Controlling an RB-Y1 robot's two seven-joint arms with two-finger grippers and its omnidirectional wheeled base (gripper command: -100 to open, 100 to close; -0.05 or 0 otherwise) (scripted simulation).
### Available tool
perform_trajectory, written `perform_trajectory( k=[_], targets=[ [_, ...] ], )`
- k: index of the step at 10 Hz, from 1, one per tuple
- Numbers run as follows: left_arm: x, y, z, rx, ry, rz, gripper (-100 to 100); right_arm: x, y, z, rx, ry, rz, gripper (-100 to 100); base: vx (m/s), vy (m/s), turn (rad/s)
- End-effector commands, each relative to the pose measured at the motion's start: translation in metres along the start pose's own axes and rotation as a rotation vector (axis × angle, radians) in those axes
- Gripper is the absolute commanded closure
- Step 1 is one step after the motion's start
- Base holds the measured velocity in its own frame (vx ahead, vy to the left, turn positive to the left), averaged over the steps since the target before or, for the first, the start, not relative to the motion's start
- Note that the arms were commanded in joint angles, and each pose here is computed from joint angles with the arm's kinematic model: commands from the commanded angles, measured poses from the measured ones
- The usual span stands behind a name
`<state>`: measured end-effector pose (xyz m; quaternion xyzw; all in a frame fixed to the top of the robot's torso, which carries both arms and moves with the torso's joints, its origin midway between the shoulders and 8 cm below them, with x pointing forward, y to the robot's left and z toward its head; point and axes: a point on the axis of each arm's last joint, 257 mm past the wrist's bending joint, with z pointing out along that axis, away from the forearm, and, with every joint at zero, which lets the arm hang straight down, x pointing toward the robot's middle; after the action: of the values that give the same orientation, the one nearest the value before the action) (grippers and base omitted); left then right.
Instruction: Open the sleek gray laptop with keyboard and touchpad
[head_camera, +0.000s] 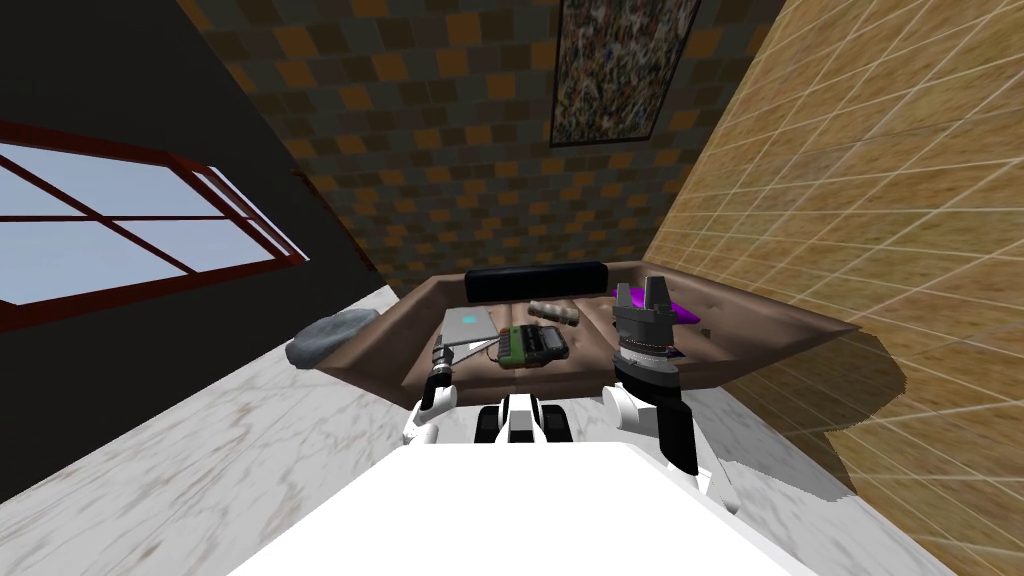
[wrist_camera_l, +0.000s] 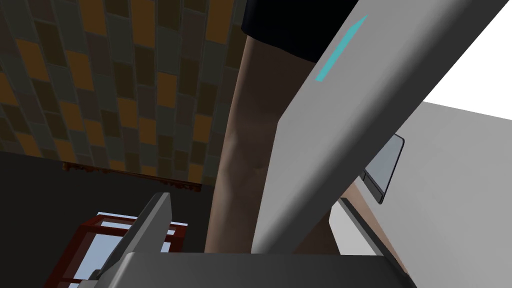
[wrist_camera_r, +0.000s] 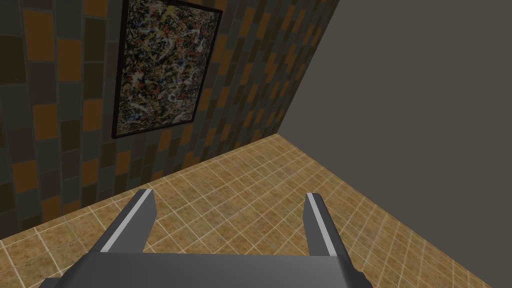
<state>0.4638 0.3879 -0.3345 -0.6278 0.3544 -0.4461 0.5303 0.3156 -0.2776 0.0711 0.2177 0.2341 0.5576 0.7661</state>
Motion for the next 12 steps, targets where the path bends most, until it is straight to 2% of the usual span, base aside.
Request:
perform_trajectory(
  k=[1, 5, 6, 7, 12],
  targets=[
    [0.007, -0.016, 0.016, 0.001, 0.010, 0.000, -100, 0.000, 0.000, 0.000, 0.000, 0.000, 0.000, 0, -0.044, -0.027, 0.027],
    [0.018, -0.039, 0.037, -0.001, 0.024, 0.001, -100, 0.000, 0.000, 0.000, 0.000, 0.000, 0.000, 0, -0.047, -0.024, 0.035],
    [0.016, -0.034, 0.033, -0.003, 0.020, 0.001, -100, 0.000, 0.000, 0.000, 0.000, 0.000, 0.000, 0, -0.018, -0.012, 0.003],
    [0.016, -0.034, 0.034, -0.006, 0.020, 0.001, 0, 0.000, 0.000, 0.000, 0.000, 0.000, 0.000, 0, 0.000, 0.000, 0.000],
    [0.015, -0.031, 0.033, -0.012, 0.019, 0.001, 0, 0.000, 0.000, 0.000, 0.000, 0.000, 0.000, 0, 0.000, 0.000, 0.000]
  ],
)
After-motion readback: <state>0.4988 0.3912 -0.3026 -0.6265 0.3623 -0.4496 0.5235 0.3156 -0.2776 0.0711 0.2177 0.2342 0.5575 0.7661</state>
